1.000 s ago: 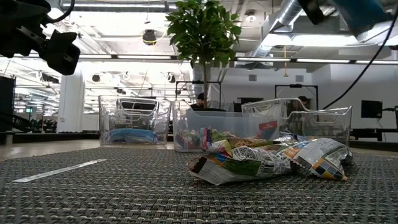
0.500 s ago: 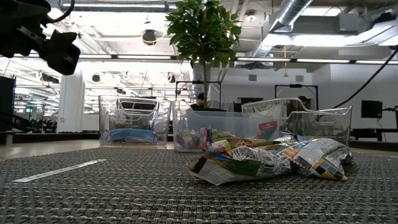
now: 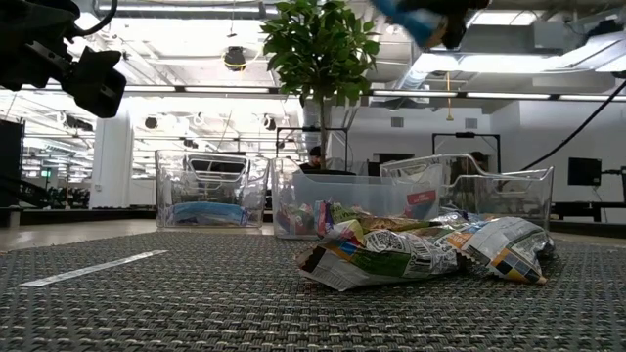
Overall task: Pick and place Granola Bars by type
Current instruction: Put the yellow granola bar into the right transparent bin
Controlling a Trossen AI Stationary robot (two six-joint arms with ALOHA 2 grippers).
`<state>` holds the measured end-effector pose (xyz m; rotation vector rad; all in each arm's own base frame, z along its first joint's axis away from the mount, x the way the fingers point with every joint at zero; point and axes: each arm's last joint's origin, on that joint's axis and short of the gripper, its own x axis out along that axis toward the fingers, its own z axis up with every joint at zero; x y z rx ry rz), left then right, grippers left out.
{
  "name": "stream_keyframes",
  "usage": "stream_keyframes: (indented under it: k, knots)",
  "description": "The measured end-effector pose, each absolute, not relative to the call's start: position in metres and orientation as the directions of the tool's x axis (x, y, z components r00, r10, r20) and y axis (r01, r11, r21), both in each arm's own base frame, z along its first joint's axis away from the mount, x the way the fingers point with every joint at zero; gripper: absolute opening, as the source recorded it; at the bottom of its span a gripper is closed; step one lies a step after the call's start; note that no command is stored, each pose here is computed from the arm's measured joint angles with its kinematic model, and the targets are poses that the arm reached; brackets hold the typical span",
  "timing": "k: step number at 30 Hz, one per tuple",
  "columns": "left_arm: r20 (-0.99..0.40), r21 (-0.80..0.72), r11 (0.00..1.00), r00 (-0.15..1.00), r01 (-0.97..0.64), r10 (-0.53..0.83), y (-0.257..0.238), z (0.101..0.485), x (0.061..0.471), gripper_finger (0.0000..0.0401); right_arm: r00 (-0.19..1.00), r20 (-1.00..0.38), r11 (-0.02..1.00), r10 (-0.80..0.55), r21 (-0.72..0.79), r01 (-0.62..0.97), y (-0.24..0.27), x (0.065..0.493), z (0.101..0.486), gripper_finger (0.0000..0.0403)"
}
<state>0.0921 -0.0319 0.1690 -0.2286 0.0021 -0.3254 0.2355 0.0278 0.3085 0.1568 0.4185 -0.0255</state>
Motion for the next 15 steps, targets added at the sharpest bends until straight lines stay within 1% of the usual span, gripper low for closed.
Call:
stream_keyframes:
  k: [3, 7, 15]
  knots:
    - [0.035, -0.227, 0.921, 0.948, 0.316, -0.317, -0.032, 0.169, 0.092, 0.0224, 0.901, -0.424, 0.975, -0.094, 0.146, 0.17, 0.006, 0.236, 0.307, 0.0024]
    - [0.035, -0.223, 0.922, 0.948, 0.317, -0.317, -0.032, 0.169, 0.092, 0.0224, 0.864, -0.457, 0.926, -0.209, 0.19, 0.325, -0.023, 0.233, 0.304, 0.002]
    - [0.035, -0.225, 0.922, 0.948, 0.316, -0.317, -0.032, 0.169, 0.092, 0.0224, 0.8, -0.483, 0.844, -0.356, 0.2, 0.497, -0.064, 0.222, 0.302, 0.0024]
